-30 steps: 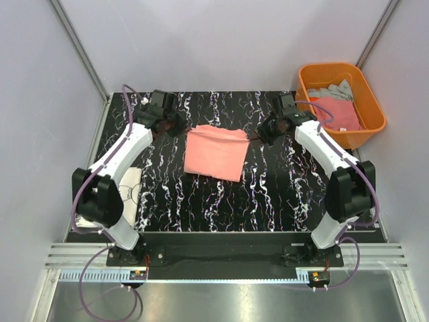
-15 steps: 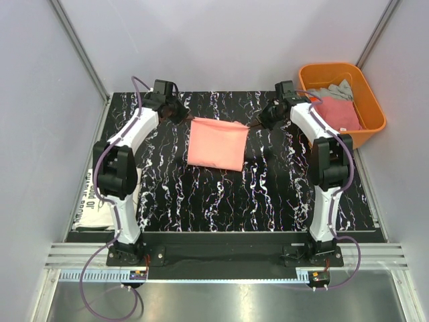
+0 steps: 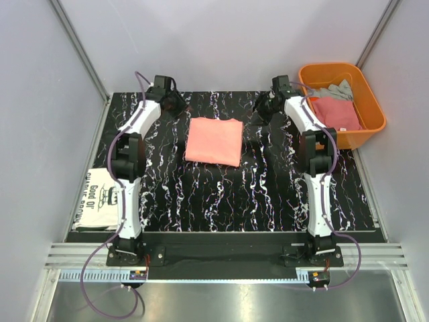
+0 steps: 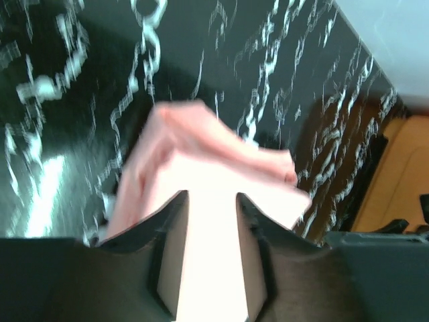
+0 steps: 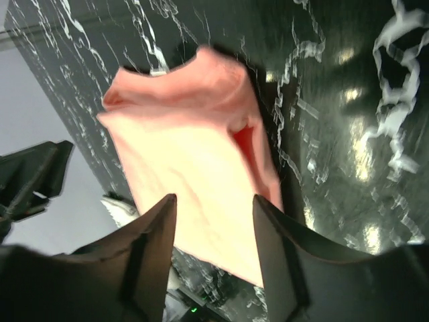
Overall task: Fold and stack the t-shirts
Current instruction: Fold the tshirt
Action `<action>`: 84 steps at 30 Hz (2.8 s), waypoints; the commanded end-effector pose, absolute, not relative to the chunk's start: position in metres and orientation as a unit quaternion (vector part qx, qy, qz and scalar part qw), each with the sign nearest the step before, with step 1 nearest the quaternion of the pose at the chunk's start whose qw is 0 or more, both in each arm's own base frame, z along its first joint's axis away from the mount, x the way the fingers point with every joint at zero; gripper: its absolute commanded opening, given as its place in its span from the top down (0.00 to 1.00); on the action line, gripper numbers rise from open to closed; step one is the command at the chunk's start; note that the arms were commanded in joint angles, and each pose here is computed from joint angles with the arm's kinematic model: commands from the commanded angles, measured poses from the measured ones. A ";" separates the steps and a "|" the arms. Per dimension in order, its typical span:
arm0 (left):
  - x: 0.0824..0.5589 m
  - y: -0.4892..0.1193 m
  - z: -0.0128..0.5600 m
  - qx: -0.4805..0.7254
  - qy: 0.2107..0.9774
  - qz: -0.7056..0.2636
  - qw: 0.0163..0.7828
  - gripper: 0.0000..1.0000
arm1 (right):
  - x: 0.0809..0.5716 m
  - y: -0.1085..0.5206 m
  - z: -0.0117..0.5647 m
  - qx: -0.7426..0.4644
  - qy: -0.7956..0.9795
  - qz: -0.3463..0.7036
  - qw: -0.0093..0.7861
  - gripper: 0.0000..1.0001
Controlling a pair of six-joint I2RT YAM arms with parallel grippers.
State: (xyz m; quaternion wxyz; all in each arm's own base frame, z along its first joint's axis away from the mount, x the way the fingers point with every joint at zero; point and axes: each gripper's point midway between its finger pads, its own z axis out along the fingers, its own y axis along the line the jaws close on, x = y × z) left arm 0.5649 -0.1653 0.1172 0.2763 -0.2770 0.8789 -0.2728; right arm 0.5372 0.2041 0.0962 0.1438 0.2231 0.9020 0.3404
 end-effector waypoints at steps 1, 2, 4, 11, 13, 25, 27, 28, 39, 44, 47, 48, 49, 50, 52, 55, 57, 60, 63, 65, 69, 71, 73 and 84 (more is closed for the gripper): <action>0.586 -0.147 0.166 -0.238 0.872 -0.248 0.349 0.56 | 0.558 0.190 0.127 0.144 0.908 0.338 0.200 0.34; 0.585 -0.146 0.171 -0.222 0.874 -0.245 0.356 0.48 | 0.556 0.188 0.118 0.140 0.913 0.334 0.188 0.30; 0.575 -0.149 0.179 -0.196 0.878 -0.252 0.357 0.33 | 0.556 0.190 0.121 0.108 0.912 0.348 0.190 0.23; 0.498 -0.145 0.142 -0.145 0.913 -0.240 0.297 0.28 | 0.558 0.201 0.104 0.067 0.907 0.375 0.180 0.04; 0.468 -0.147 0.146 -0.138 0.913 -0.236 0.303 0.29 | 0.566 0.202 0.108 0.051 0.904 0.376 0.199 0.03; 0.351 -0.179 0.138 -0.174 0.902 -0.324 0.228 0.33 | 0.602 0.228 0.080 0.072 0.869 0.439 0.215 0.09; 0.340 -0.179 0.131 -0.175 0.903 -0.325 0.220 0.34 | 0.601 0.232 0.070 0.080 0.867 0.449 0.201 0.11; 0.337 -0.178 0.133 -0.173 0.902 -0.325 0.224 0.34 | 0.601 0.235 0.070 0.084 0.865 0.453 0.197 0.12; 0.331 -0.168 0.156 -0.176 0.896 -0.315 0.259 0.34 | 0.579 0.272 0.051 0.086 0.859 0.485 0.137 0.24; 0.326 -0.164 0.167 -0.179 0.892 -0.313 0.270 0.34 | 0.557 0.268 0.035 0.103 0.875 0.462 0.106 0.49; 0.322 -0.162 0.171 -0.180 0.891 -0.312 0.276 0.34 | 0.544 0.265 0.038 0.101 0.881 0.450 0.104 0.55; 0.322 -0.162 0.173 -0.179 0.890 -0.312 0.279 0.34 | 0.540 0.264 0.049 0.099 0.882 0.448 0.108 0.57; 0.321 -0.161 0.175 -0.179 0.889 -0.312 0.282 0.34 | 0.535 0.262 0.049 0.100 0.884 0.444 0.107 0.58; 0.320 -0.160 0.177 -0.179 0.889 -0.311 0.284 0.34 | 0.516 0.259 0.030 0.112 0.893 0.430 0.079 0.58; 0.319 -0.158 0.178 -0.178 0.889 -0.307 0.289 0.34 | 0.505 0.260 0.048 0.119 0.889 0.432 0.094 0.64; 0.317 -0.160 0.180 -0.173 0.890 -0.310 0.285 0.34 | 0.459 0.262 0.042 0.165 0.886 0.428 0.068 0.66; 0.316 -0.166 0.180 -0.163 0.892 -0.317 0.279 0.34 | 0.416 0.271 0.037 0.176 0.886 0.424 0.061 0.65; 0.318 -0.175 0.175 -0.155 0.898 -0.312 0.269 0.34 | 0.354 0.295 0.039 0.186 0.883 0.429 0.039 0.64; 0.319 -0.195 0.172 -0.134 0.908 -0.298 0.261 0.33 | 0.309 0.303 0.046 0.180 0.886 0.426 0.021 0.57; 0.316 -0.218 0.174 -0.105 0.918 -0.284 0.256 0.32 | 0.288 0.296 0.045 0.173 0.891 0.419 0.020 0.47; 0.313 -0.248 0.167 -0.064 0.936 -0.215 0.269 0.36 | 0.280 0.266 0.070 0.151 0.903 0.393 0.090 0.34; 0.313 -0.250 0.153 -0.060 0.945 -0.181 0.267 0.42 | 0.278 0.253 0.070 0.137 0.909 0.380 0.105 0.32; 0.312 -0.259 0.145 -0.028 0.948 -0.154 0.277 0.44 | 0.275 0.247 0.073 0.124 0.909 0.383 0.108 0.31; 0.307 -0.281 0.102 0.054 0.960 -0.036 0.273 0.53 | 0.300 0.249 0.070 0.125 0.879 0.449 0.101 0.67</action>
